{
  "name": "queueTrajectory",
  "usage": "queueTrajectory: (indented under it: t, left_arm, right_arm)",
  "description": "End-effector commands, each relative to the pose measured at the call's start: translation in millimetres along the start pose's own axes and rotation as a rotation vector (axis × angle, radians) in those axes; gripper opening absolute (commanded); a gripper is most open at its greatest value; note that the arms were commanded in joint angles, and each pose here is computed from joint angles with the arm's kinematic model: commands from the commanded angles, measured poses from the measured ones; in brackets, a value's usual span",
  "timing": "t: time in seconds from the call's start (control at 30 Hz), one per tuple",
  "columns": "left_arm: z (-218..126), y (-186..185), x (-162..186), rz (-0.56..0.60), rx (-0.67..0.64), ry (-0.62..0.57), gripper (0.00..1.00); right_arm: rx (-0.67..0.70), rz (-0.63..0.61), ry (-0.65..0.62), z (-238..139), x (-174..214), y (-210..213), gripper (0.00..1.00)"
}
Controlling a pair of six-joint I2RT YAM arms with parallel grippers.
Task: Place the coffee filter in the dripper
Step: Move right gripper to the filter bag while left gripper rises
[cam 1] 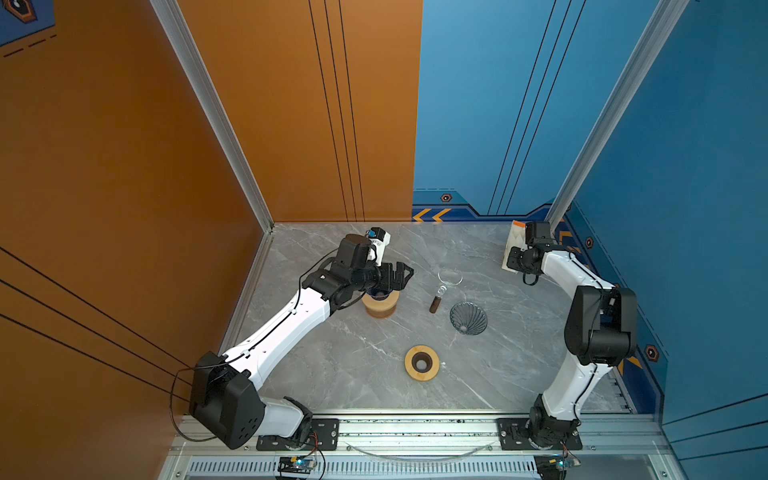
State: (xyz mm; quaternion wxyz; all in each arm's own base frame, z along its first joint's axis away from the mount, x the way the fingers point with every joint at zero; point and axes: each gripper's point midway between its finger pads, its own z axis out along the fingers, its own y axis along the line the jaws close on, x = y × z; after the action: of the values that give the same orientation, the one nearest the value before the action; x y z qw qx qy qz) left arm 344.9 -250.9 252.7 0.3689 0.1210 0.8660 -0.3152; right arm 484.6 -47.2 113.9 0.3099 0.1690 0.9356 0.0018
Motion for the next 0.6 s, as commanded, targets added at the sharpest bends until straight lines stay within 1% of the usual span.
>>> queueTrajectory:
  t: [0.0,0.2,0.37,0.57]
  left_arm:
    - [4.1,-1.7,-1.1,0.001,0.003,-0.002,0.98]
    - [4.6,-1.2,-0.9,0.001,0.000,-0.002,0.98]
    - [7.1,0.0,0.1,0.001,-0.002,0.004,0.98]
    - [8.9,1.3,0.6,-0.004,-0.006,0.007,0.98]
  right_arm:
    - [-0.033,-0.013,-0.084,-11.5,-32.4,6.4,0.16]
    - [0.013,-0.123,-0.157,-17.2,-57.8,1.6,0.18]
    - [0.019,-0.183,-0.190,-14.2,-74.3,2.4,0.18]
    - [0.043,-0.238,-0.192,-1.8,-84.7,1.9,0.18]
